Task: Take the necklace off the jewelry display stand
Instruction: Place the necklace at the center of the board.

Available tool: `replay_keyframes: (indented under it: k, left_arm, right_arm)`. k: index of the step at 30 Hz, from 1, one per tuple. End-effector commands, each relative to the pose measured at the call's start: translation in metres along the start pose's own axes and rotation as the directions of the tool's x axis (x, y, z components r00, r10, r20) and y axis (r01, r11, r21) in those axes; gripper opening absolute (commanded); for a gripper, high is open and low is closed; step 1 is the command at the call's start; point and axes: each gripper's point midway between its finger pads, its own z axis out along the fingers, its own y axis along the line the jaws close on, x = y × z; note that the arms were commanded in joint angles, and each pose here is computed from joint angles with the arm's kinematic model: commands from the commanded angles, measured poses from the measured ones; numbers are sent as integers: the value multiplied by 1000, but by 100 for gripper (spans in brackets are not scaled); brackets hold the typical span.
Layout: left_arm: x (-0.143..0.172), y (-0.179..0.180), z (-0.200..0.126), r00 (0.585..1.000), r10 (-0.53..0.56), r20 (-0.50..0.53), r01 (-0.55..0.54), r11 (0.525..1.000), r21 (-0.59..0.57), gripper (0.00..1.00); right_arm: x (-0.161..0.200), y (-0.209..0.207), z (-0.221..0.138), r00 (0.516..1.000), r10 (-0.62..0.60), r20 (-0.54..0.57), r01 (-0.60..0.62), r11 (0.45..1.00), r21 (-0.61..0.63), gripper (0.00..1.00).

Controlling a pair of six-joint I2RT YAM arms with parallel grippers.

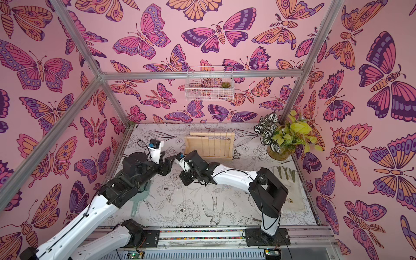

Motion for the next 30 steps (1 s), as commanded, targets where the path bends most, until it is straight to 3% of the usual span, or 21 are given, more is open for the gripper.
replay_keyframes:
  k: [1,30]
  left_arm:
    - [-9,-1,-2,1000,3,19,-3,1000,10,61]
    - [-9,0,-2,1000,-14,17,13,1000,26,61]
  right_arm:
    - [-1,-13,3,1000,-4,-17,5,998,59,0]
    - [2,-63,47,997,66,-49,-55,978,201,0]
